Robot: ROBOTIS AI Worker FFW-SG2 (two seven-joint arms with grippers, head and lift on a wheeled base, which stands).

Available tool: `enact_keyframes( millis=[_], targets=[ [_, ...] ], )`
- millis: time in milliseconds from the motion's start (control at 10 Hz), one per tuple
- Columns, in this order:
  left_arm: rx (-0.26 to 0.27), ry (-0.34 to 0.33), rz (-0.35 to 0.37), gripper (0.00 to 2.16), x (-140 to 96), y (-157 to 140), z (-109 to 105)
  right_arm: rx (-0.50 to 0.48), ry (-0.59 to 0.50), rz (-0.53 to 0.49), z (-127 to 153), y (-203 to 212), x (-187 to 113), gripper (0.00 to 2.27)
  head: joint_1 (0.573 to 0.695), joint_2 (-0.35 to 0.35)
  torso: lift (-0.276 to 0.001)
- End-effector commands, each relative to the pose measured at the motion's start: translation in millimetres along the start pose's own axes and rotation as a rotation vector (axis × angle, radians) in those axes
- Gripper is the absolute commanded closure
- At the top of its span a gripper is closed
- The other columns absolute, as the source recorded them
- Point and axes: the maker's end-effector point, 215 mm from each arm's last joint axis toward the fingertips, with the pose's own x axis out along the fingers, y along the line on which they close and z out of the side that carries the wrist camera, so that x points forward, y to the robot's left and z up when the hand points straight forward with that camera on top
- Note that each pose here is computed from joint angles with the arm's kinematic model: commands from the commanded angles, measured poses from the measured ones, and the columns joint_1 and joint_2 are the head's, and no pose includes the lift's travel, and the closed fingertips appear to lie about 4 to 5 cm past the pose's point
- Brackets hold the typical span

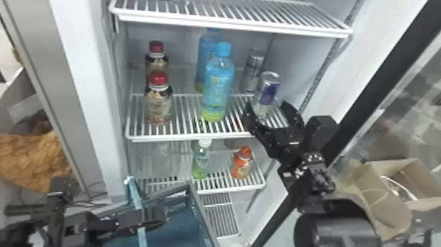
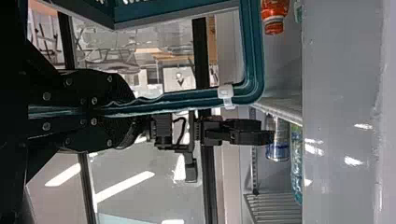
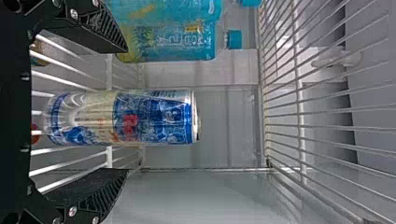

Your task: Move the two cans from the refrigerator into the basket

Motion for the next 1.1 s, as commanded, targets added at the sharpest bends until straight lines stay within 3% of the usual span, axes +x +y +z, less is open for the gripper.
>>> enact_keyframes(
  millis=[0,400,500,700,800,1000],
  targets=[
    [0.0,0.0,0.0,1.19,0,0,0,0.005,0.004,0.004,-3,1,18,0.15,0.695,-0.235,-0.025],
    [-0.005,-0.003,-0.001,1.19,-1,1,-1,0.015,0.038,0.003,-11,1,39,0.2,0.695,-0.219,-0.025],
    [-0.006,-0.005,0.0,1.19,-1,2,-2,0.032,0.058,0.001,-17,0,39,0.4,0.695,-0.218,-0.025],
    [-0.009,-0.005,-0.001,1.19,-1,2,-3,0.057,0.064,0.002,-19,-1,38,1.15,0.695,-0.217,-0.025],
    [-0.009,-0.005,-0.001,1.19,-1,2,-3,0.049,0.057,-0.004,-15,-4,36,1.27,0.695,-0.218,-0.025],
    [-0.009,-0.005,-0.001,1.19,-1,2,-3,0.04,0.044,-0.007,-7,-6,33,1.27,0.695,-0.224,-0.025]
  ],
)
